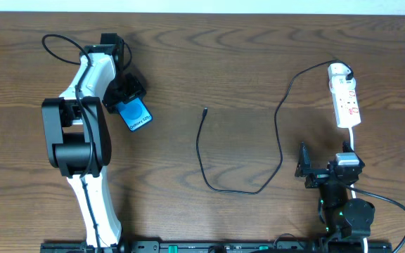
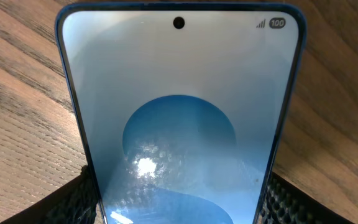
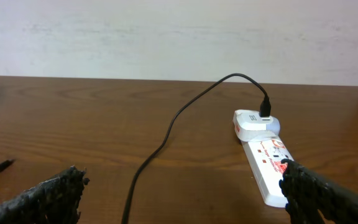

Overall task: Plug charger to phone and switch on socket
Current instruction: 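Grasp the blue phone's edge with the left gripper and lift it, then carry the phone rightward toward the table center with the left gripper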

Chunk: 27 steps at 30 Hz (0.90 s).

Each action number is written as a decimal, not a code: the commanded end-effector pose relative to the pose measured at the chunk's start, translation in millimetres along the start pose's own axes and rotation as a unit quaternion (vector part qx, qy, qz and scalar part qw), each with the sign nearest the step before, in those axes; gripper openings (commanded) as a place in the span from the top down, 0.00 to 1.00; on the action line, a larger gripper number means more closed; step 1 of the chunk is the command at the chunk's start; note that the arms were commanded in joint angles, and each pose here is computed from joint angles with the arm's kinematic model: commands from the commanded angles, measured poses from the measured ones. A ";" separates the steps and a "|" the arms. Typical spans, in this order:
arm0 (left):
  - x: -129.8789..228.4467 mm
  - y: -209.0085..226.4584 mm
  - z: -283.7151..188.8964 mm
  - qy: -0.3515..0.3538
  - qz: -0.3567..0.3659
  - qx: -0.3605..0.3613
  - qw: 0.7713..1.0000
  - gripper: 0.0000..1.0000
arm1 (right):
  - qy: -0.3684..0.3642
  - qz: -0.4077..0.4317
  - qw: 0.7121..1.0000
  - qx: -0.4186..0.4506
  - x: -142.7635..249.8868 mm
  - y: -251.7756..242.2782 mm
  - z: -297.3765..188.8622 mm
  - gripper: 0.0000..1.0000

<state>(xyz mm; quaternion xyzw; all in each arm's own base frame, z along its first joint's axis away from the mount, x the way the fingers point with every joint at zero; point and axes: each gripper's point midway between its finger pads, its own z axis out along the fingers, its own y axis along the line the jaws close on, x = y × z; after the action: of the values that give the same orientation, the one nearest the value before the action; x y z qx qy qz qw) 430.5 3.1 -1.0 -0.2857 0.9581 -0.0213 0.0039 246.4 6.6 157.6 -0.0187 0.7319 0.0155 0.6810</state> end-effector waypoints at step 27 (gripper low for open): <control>47.2 -20.9 -78.4 0.057 -0.013 0.099 0.993 0.31 | 0.000 0.005 1.000 -0.006 0.3 3.1 -0.2 0.01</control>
<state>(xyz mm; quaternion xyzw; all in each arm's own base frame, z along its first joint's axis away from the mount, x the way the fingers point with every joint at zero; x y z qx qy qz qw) 399.7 -20.6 66.8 -0.2876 0.9539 -0.0844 -0.0181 246.4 6.7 157.6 -0.0188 0.7319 0.0156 0.6810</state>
